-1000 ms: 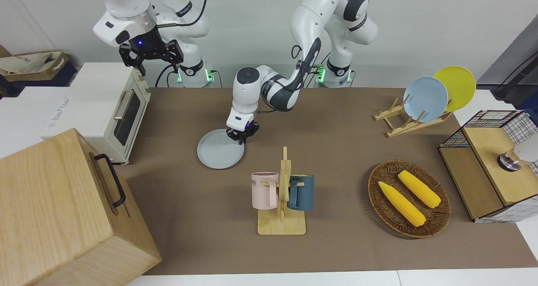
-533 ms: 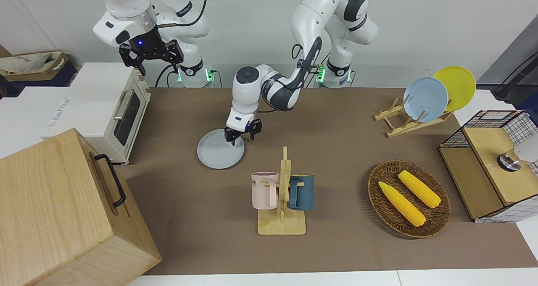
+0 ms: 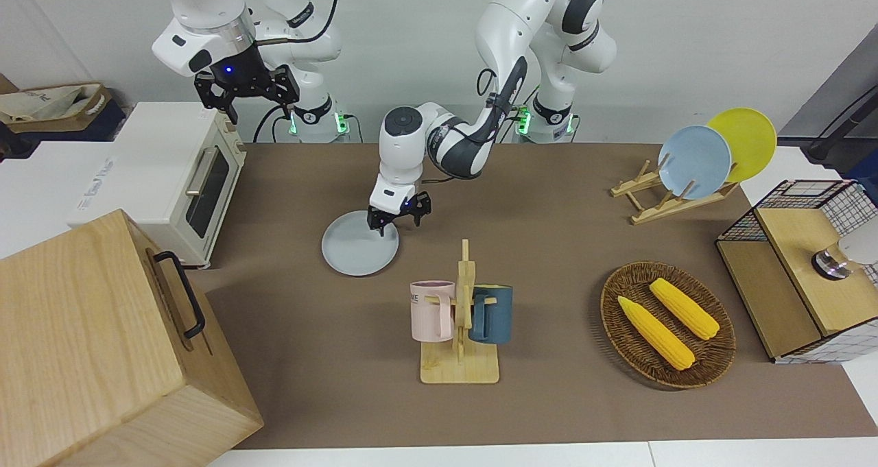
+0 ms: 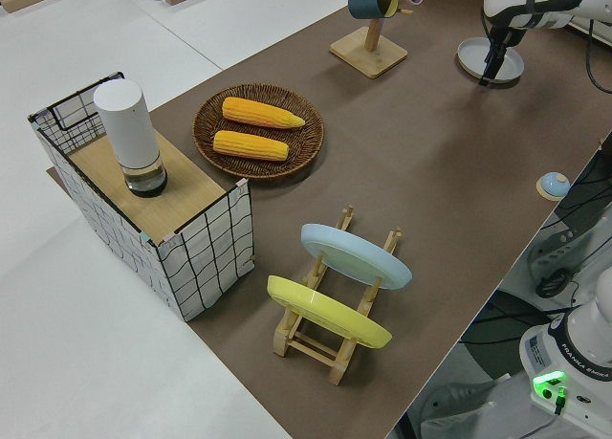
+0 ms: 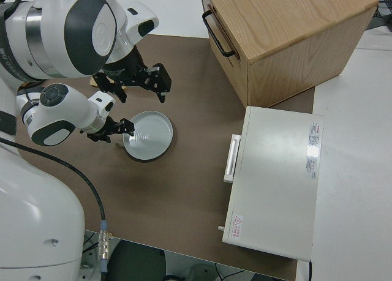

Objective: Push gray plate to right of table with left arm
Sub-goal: 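Push the gray plate with the left gripper toward the toaster oven, then lift the left gripper off the gray plate and pull back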

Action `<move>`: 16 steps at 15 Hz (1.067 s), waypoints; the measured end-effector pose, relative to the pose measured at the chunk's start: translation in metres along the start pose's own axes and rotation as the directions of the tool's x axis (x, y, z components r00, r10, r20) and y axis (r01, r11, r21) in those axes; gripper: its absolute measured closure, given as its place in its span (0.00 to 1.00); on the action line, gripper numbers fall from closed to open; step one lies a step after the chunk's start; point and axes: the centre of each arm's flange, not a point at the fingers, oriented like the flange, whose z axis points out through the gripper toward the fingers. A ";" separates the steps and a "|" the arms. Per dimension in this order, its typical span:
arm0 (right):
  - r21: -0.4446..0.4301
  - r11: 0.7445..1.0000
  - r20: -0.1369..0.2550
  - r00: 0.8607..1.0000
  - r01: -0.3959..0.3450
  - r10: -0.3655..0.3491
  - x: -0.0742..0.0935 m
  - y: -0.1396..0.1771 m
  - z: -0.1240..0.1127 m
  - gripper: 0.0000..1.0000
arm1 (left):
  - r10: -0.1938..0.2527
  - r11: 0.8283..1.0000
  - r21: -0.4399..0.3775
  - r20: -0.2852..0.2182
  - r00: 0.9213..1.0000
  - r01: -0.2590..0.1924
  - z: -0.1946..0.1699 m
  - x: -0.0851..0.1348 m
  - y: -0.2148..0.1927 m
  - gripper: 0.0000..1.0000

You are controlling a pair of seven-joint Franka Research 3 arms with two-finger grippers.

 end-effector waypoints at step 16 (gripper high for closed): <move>0.000 1.000 0.000 1.000 0.000 0.000 0.000 0.000 0.000 0.01 | 0.156 0.986 0.044 0.069 0.985 -0.159 -0.122 0.099 -0.125 0.00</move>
